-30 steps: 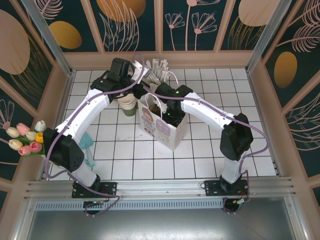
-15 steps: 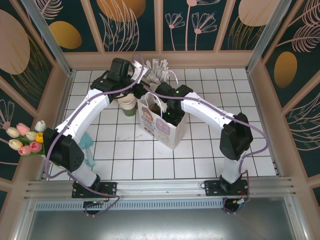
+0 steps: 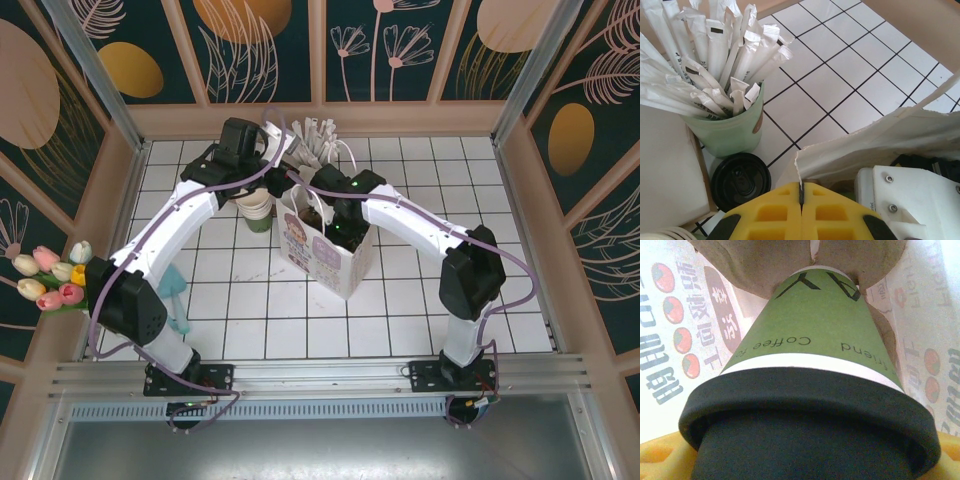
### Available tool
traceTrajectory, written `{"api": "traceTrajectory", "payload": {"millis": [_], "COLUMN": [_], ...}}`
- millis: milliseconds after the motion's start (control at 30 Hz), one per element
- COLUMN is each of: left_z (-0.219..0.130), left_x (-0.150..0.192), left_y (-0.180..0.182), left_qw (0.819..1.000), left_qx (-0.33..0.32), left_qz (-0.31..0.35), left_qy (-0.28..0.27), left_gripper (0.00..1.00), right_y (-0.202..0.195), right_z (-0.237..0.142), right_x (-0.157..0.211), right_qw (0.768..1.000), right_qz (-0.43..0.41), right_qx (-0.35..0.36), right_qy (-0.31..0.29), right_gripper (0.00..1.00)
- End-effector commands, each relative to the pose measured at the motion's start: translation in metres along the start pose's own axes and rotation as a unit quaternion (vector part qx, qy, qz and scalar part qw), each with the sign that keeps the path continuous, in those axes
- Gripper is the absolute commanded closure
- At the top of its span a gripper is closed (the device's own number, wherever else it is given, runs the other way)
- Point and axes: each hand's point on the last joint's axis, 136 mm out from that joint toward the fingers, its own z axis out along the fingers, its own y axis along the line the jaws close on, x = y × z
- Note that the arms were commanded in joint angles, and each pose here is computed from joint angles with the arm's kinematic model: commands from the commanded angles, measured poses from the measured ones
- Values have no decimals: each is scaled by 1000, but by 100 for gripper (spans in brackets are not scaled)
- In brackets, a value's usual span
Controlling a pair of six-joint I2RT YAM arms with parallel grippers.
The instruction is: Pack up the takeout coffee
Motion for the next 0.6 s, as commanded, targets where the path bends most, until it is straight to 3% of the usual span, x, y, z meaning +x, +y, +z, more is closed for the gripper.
{"api": "traceTrajectory", "payload": {"millis": [0, 567], "left_z": [-6, -4], "left_x": [-3, -5], "left_y": [-1, -4], "left_qw": [1000, 1000], "left_qx": [-6, 4], "left_qz": [-4, -1], "left_qy": [-13, -20], "left_gripper": [100, 100], "right_y": [-12, -7], "right_z": [11, -12], "right_x": [1, 3], "right_qw": [1000, 997], "right_qz": [5, 61], "right_qx": [21, 14], "right_qy": [12, 34], "right_gripper": [40, 41]}}
